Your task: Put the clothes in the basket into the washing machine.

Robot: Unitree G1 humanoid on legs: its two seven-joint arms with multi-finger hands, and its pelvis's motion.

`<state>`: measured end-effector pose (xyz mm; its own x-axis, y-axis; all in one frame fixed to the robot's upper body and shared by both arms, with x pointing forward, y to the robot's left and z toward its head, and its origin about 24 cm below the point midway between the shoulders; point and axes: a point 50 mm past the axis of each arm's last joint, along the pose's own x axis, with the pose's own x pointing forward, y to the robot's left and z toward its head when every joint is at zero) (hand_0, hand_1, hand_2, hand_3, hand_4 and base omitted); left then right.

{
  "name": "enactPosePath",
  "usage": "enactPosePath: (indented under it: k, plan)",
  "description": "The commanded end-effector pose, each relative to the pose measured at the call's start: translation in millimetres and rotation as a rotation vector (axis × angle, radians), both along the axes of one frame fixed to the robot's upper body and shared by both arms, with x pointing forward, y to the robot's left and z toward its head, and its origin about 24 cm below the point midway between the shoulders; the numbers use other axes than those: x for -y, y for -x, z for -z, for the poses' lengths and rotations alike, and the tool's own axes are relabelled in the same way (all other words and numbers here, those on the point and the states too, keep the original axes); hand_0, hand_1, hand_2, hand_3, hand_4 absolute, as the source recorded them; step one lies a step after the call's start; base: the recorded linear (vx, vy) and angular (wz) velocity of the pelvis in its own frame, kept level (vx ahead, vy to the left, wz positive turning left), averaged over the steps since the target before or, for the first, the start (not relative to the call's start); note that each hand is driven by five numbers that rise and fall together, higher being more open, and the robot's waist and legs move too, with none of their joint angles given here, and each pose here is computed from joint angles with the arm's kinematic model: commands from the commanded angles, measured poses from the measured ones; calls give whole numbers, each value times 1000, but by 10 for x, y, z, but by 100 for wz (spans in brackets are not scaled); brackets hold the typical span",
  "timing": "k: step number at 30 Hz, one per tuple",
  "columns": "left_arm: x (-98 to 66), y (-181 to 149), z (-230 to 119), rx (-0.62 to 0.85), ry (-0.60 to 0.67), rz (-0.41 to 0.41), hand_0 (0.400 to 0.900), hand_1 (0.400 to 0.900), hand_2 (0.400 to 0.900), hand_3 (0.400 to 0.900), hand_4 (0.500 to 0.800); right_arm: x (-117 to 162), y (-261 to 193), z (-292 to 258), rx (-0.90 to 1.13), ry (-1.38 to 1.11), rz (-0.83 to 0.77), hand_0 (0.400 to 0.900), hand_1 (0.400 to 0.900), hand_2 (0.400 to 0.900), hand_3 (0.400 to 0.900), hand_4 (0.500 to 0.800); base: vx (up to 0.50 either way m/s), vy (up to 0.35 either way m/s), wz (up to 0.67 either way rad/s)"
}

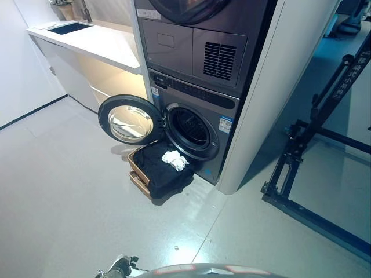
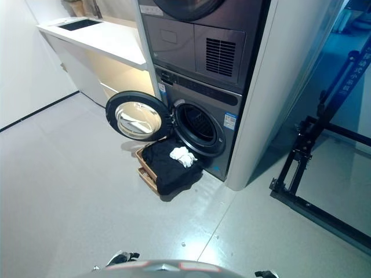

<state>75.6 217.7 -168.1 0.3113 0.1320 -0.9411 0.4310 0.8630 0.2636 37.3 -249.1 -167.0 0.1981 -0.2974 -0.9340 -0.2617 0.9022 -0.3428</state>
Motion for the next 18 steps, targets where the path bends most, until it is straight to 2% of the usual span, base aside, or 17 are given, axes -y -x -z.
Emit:
enactPosePath:
  k: [1,5,8,11,18]
  plan:
    - [-117,-204,-55,37,-50,-30,900,900,900,900,800,95,-254,-55,53,39,-42,900,900,900,900,800,47,-115,7]
    - [-95,-272,-69,63,-43,-22,900,900,900,900,800,119,-351,-79,79,45,-62,900,900,900,900,800,62,-131,7]
    - [-50,-371,-88,94,-35,3,900,900,900,900,800,177,-378,-103,93,63,-49,900,900,900,900,800,39,-174,50]
    - [-74,-412,-108,126,-35,-41,900,900,900,900,800,266,-363,-128,90,94,-15,900,900,900,900,800,186,-107,37]
    - [-101,-273,-74,89,-76,-14,900,900,900,900,800,294,-454,-158,121,118,-34,900,900,900,900,800,463,148,-40]
